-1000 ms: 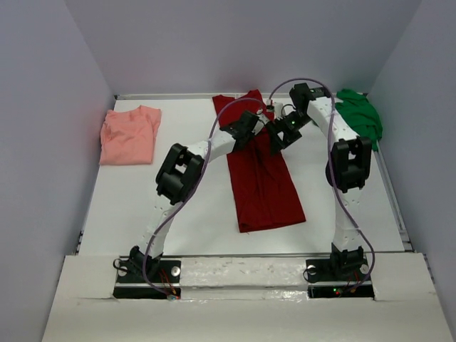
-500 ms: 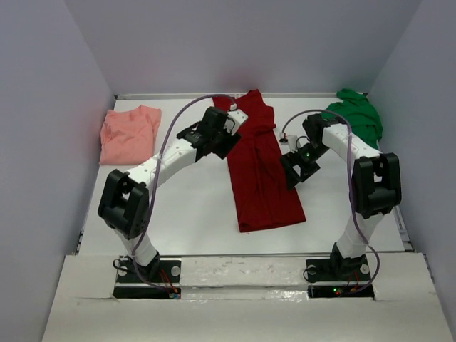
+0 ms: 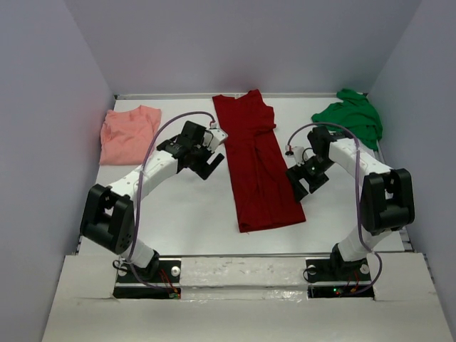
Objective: Fold and stack the t-shirts
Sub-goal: Fold the tshirt
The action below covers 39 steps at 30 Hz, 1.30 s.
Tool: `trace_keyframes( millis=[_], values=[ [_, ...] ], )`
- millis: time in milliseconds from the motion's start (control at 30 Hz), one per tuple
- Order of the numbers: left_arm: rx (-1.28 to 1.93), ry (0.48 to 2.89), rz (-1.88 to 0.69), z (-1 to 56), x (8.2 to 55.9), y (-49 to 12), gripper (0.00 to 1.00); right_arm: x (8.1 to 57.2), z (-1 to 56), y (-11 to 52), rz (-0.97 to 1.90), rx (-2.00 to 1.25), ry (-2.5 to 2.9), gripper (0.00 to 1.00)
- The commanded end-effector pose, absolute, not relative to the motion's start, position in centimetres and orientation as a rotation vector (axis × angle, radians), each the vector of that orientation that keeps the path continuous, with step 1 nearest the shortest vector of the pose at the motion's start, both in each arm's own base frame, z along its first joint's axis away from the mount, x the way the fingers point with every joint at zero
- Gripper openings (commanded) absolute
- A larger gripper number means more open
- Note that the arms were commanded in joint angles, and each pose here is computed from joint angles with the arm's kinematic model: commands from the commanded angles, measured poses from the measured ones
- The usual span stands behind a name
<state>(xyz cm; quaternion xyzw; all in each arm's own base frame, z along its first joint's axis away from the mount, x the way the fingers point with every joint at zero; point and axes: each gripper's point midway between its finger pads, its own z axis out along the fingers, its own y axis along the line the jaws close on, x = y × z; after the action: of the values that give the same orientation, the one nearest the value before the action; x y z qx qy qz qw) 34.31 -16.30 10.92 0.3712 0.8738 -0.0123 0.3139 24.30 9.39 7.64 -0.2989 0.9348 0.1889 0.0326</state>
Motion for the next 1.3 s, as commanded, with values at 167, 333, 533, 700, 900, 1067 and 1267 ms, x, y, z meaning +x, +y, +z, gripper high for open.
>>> trace_keyframes(
  millis=[167,333,533,700,900,1067,1267],
  values=[
    [1.214,2.236,-0.484,13.6,27.2,-19.9,0.99,23.2,6.9,7.9,0.482,-0.921,2.902,0.86],
    [1.404,2.296,-0.637,11.6,22.9,-20.7,0.97,23.2,6.4,8.5,0.535,-0.884,2.927,0.83],
    [1.480,2.310,-0.677,9.7,20.9,-21.7,0.98,23.5,5.8,9.3,0.598,-0.833,2.951,0.79],
    [1.641,2.268,-0.762,7.9,18.1,-25.1,0.98,23.5,5.2,9.8,0.649,-0.806,2.973,0.77],
    [1.723,2.211,-0.844,6.4,17.2,-28.5,0.95,23.5,4.3,10.1,0.672,-0.769,3.008,0.74],
    [1.759,2.249,-0.848,4.1,17.1,-29.5,0.86,23.6,3.9,10.0,0.667,-0.747,3.030,0.72],
    [1.765,2.284,-0.895,3.2,15.7,-29.8,0.79,23.6,3.9,10.0,0.660,-0.741,3.030,0.72]
  ],
)
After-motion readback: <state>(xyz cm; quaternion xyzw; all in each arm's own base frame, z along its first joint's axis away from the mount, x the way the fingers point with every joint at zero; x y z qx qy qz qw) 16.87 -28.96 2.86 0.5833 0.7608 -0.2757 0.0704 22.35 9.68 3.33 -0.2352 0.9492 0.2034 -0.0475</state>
